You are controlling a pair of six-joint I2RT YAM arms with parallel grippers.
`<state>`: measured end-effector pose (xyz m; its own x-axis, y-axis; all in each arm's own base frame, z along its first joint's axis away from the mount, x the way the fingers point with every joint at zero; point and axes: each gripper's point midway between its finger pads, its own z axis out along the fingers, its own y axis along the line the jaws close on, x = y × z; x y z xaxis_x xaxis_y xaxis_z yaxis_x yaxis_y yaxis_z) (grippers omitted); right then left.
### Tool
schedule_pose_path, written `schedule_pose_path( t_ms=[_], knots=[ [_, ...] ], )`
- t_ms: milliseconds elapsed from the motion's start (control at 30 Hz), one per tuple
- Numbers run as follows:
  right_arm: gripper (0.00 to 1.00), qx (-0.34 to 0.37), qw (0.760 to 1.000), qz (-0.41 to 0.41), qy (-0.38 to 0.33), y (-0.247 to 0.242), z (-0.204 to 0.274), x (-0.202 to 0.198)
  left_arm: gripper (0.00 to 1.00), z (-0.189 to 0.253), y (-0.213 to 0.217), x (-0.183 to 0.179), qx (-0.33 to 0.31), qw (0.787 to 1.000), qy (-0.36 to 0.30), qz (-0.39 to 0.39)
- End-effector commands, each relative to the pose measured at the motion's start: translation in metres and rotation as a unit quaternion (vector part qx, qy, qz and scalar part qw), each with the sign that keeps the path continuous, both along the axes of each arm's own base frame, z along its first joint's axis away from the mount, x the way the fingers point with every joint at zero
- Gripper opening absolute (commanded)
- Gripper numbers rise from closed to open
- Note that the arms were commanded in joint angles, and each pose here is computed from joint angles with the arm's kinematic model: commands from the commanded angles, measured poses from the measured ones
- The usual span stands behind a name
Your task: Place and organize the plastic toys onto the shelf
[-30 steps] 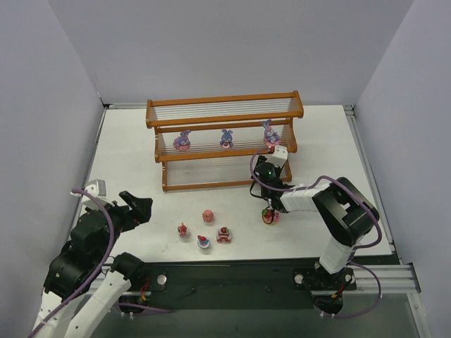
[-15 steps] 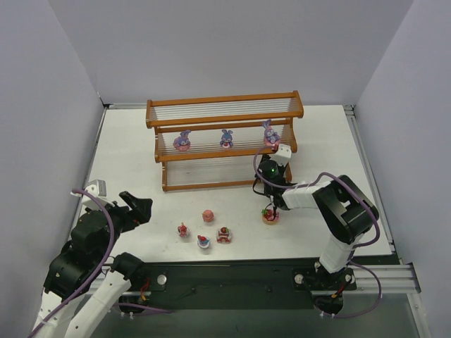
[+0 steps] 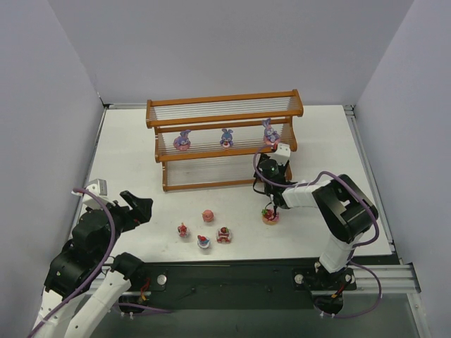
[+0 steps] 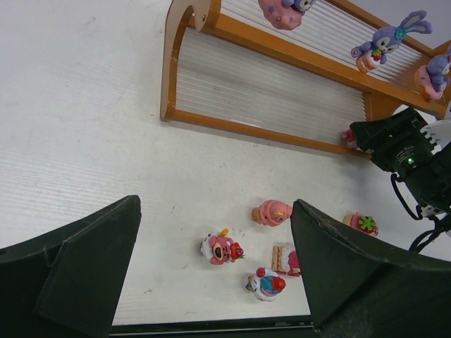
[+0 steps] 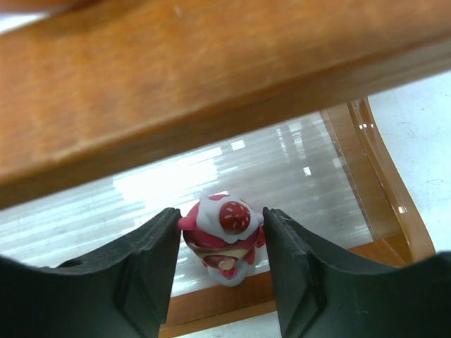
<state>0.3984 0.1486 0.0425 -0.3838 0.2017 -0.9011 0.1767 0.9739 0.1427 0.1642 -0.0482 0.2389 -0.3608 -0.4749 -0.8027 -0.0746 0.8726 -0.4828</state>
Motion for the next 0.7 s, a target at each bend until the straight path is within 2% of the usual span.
schedule_pose_path(
  t_ms=[0, 167, 467, 667],
  knots=[
    [0.52, 0.008, 1.000, 0.002, -0.013, 0.002, 0.012, 0.007, 0.97, 0.011, 0.001, 0.002, -0.004, 1.000, -0.011, 0.006],
    [0.59, 0.012, 1.000, 0.005, -0.024, 0.002, 0.017, 0.004, 0.97, 0.010, 0.002, 0.002, -0.004, 1.000, -0.010, 0.008],
    [0.65, 0.012, 0.999, 0.014, -0.043, 0.002, 0.033, -0.002, 0.97, 0.011, 0.003, 0.002, -0.005, 1.000, -0.012, 0.010],
    [0.70, 0.023, 0.997, 0.053, -0.057, 0.007, 0.046, -0.020, 0.97, 0.011, 0.003, 0.000, -0.010, 1.000, -0.012, 0.011]
  ],
)
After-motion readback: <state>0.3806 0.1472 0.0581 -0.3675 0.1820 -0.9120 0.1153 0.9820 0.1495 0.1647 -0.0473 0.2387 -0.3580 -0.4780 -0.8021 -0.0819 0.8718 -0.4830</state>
